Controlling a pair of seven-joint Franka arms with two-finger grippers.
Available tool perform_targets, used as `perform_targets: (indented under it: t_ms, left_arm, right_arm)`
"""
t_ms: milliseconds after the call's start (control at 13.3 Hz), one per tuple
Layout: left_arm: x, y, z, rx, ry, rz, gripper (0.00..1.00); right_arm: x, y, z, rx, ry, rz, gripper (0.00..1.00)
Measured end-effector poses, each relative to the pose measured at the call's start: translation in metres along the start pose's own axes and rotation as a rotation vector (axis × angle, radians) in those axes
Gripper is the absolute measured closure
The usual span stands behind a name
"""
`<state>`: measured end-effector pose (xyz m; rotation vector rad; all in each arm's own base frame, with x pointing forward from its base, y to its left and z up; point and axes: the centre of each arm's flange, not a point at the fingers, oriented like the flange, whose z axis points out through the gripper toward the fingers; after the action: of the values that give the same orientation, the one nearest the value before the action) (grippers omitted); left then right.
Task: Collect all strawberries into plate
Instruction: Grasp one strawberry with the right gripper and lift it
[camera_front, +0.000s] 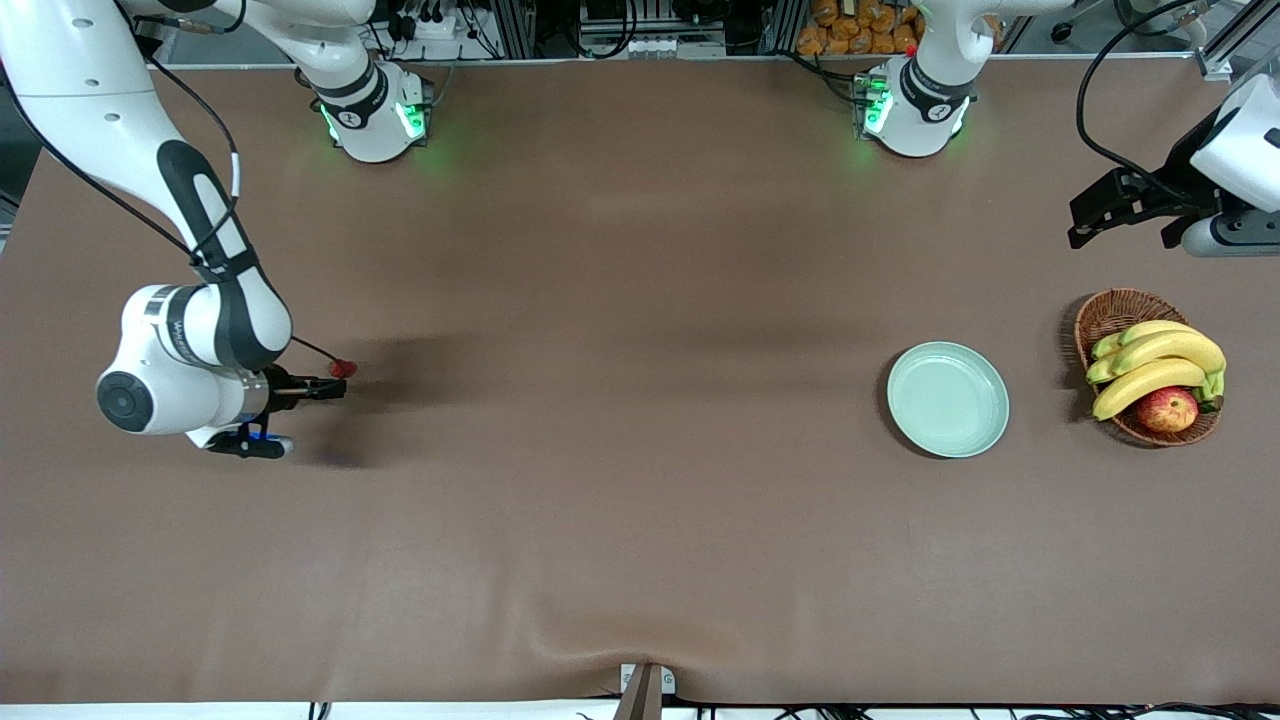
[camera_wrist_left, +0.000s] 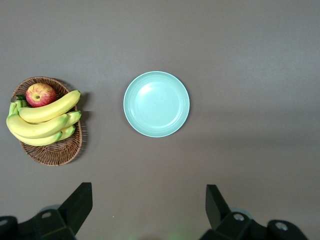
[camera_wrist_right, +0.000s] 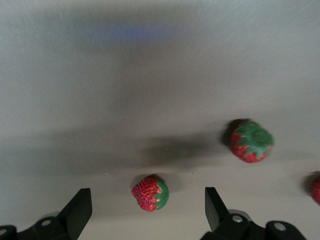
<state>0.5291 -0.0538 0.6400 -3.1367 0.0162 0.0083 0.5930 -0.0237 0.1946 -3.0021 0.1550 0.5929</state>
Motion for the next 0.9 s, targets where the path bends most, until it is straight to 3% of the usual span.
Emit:
perform_targets:
  t_ms: [151, 301, 376, 452, 602, 828, 903]
  left_arm:
    - [0.0, 0.0, 0.0, 0.0, 0.001, 0.0, 0.0]
    - [0.0, 0.0, -0.001, 0.0, 0.001, 0.0, 0.0]
    - [0.0, 0.0, -0.001, 0.0, 0.002, 0.001, 0.0]
    - [0.0, 0.001, -0.001, 0.0, 0.002, 0.002, 0.0]
    - [0.0, 0.004, -0.001, 0.0, 0.004, 0.007, 0.0]
    - [0.0, 0.012, -0.001, 0.0, 0.008, 0.022, 0.0]
    - [0.0, 0.015, -0.001, 0.001, 0.009, 0.027, 0.0]
  right_arm:
    - [-0.002, -0.001, 0.014, -0.001, -0.027, -0.002, 0.0]
    - [-0.002, -0.001, 0.023, -0.001, -0.042, -0.001, 0.06]
    - [-0.001, -0.001, 0.026, -0.001, -0.047, -0.001, 0.15]
    - [-0.001, -0.001, 0.029, -0.001, -0.051, -0.001, 0.15]
    - [-0.001, -0.001, 0.029, -0.001, -0.052, -0.002, 0.3]
    - [-0.001, -0.003, 0.029, -0.002, -0.051, -0.005, 0.66]
    - [-0.001, -0.004, 0.027, -0.002, -0.047, -0.006, 0.67]
